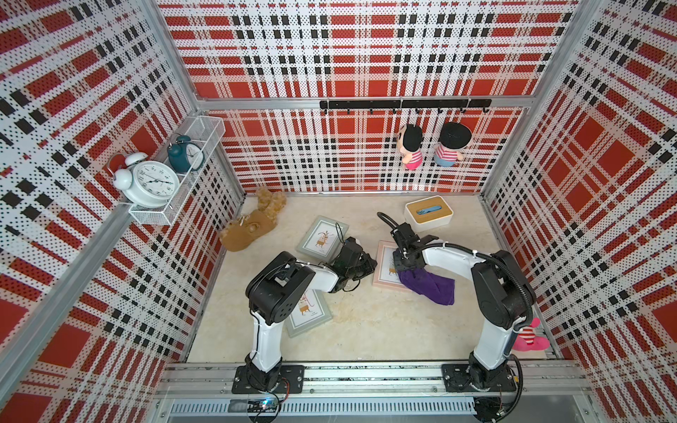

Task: Wipe the picture frame with a cloth
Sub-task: Wipe the dirt from the picture frame.

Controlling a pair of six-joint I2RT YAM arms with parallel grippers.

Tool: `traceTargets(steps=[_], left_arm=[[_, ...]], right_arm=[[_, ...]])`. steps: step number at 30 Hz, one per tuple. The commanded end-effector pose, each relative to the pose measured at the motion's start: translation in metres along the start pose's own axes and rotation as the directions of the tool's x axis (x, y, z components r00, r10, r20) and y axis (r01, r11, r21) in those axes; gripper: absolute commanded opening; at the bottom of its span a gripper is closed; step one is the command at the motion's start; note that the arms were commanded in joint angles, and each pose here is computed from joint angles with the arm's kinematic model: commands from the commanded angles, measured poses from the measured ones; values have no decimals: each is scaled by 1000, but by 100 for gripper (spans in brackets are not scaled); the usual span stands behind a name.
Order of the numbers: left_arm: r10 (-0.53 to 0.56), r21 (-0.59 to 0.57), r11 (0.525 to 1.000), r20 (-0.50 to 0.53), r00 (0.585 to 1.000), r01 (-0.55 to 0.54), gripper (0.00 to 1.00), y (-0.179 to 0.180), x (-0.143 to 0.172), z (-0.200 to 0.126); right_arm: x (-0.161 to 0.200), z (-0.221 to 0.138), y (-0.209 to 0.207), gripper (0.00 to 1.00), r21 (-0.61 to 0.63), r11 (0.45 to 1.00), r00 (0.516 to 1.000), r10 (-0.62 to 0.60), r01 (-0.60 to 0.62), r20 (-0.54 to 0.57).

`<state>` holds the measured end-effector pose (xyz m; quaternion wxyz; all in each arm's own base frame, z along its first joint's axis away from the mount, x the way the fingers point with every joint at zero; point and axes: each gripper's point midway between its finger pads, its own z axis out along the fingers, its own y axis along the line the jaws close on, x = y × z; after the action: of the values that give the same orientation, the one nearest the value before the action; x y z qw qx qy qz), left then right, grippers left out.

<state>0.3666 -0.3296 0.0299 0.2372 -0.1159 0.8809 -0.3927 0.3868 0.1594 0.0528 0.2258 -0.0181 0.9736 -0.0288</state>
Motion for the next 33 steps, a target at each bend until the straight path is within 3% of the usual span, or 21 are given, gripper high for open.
traceTargets(steps=[1, 6, 8, 14, 19, 22, 25, 30, 33], left_arm=[[-38, -206, 979, -135, 990, 9, 12, 62, 46, -5], [-8, -80, 997, -126, 992, -2, 13, 30, 37, -1], [2, -47, 999, -124, 992, -8, 14, 20, 35, 1], [29, 16, 1000, -103, 994, -27, 21, -3, 26, 0], [26, 8, 1000, -63, 998, -26, 27, -3, 18, -10], [5, -18, 1000, -48, 999, -6, 29, 8, 15, -13], [-16, -42, 999, -45, 999, 14, 30, 18, 16, -15], [-42, -67, 997, -65, 997, 37, 28, 28, 22, -13], [-54, -116, 992, -85, 995, 44, 25, 40, 30, -12]], right_arm=[[-18, -11, -40, 0, 170, 983, 996, 64, -73, 54], [-8, -5, -87, 0, 275, 936, 976, 205, -218, 74], [0, 5, -91, 0, 261, 937, 972, 221, -233, 74], [2, 27, -33, 0, -34, 988, 989, 148, -148, -11], [-30, 12, 19, 0, -297, 953, 994, 80, -57, 68], [-41, 13, 33, 0, -351, 936, 996, 57, -27, 76], [-47, 17, 27, 0, -302, 953, 996, 41, -15, 82], [-51, 1, -29, 0, -8, 999, 994, 39, -38, 105], [-40, -23, -23, 0, -62, 998, 996, 3, 3, 94]])
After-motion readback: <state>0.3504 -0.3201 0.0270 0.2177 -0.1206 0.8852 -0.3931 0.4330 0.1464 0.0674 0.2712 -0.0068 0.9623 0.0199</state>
